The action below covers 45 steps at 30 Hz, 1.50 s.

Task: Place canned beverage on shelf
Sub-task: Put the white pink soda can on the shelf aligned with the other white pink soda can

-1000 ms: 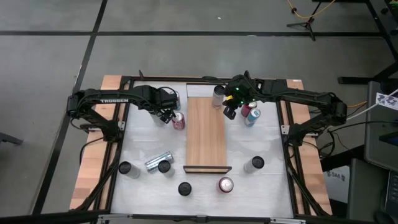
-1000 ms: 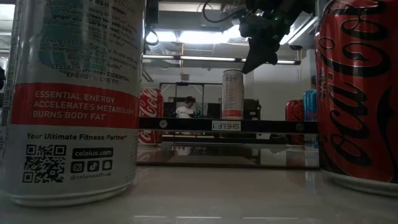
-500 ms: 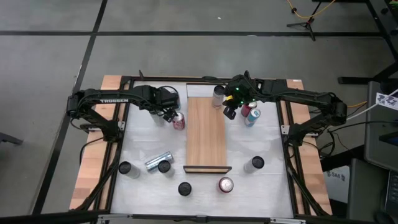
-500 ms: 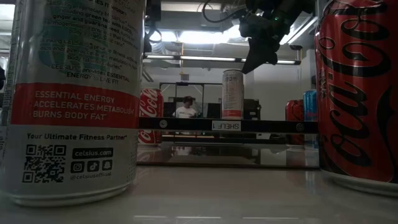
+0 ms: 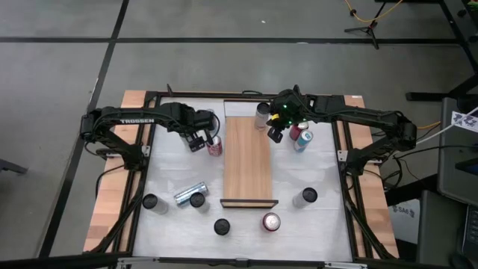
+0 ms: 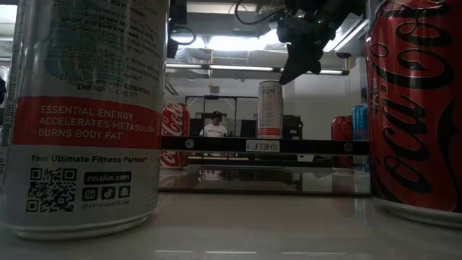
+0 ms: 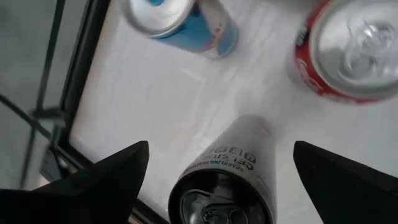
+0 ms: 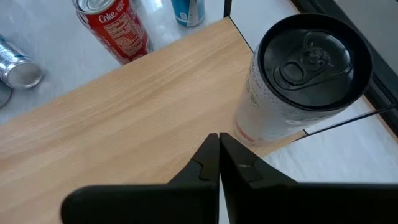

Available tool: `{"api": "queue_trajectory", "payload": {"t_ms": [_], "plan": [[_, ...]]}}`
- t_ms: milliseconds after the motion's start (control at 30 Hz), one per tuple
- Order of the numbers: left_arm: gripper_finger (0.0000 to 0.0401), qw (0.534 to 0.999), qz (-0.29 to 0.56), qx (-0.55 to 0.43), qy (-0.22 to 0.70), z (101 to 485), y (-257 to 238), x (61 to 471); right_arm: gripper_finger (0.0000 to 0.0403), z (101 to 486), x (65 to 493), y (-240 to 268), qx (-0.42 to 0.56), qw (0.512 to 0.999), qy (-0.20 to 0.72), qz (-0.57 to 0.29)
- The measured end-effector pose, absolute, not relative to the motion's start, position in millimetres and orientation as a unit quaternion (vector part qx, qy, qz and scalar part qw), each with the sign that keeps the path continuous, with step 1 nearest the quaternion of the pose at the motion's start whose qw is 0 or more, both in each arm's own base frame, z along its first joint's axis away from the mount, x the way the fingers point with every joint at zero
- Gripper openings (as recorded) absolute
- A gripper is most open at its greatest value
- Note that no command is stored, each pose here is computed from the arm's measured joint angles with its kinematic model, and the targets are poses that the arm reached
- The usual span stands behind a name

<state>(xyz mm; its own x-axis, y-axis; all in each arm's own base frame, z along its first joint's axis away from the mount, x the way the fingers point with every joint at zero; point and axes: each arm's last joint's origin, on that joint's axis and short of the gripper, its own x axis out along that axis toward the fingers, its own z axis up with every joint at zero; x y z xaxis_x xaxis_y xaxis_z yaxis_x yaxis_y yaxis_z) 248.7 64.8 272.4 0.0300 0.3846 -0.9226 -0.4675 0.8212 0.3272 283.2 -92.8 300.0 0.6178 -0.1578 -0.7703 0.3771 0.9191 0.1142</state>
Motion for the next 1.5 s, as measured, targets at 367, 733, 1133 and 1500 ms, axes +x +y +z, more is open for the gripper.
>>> {"api": "queue_trajectory", "payload": {"t_ms": [367, 733, 1133, 1500], "plan": [[0.0391, 0.724, 0.162, 0.008, 0.671, 271.0, 67.9, 246.8, 0.0001, 300.0, 283.2, -92.8, 0.134, 0.889, 0.410, -0.150], [0.0391, 0.714, 0.055, 0.069, 0.695, 270.4, 82.0, 239.8, 0.0001, 300.0, 283.2, -92.8, 0.134, 0.889, 0.410, -0.150], [0.0391, 0.682, -0.032, 0.139, 0.717, 270.4, 92.7, 230.2, 0.0001, 300.0, 283.2, -92.8, 0.134, 0.889, 0.410, -0.150], [0.0391, 0.684, -0.101, 0.165, 0.704, 270.1, 91.2, 230.4, 0.0001, 300.0, 283.2, -92.8, 0.134, 0.889, 0.410, -0.150]]}}
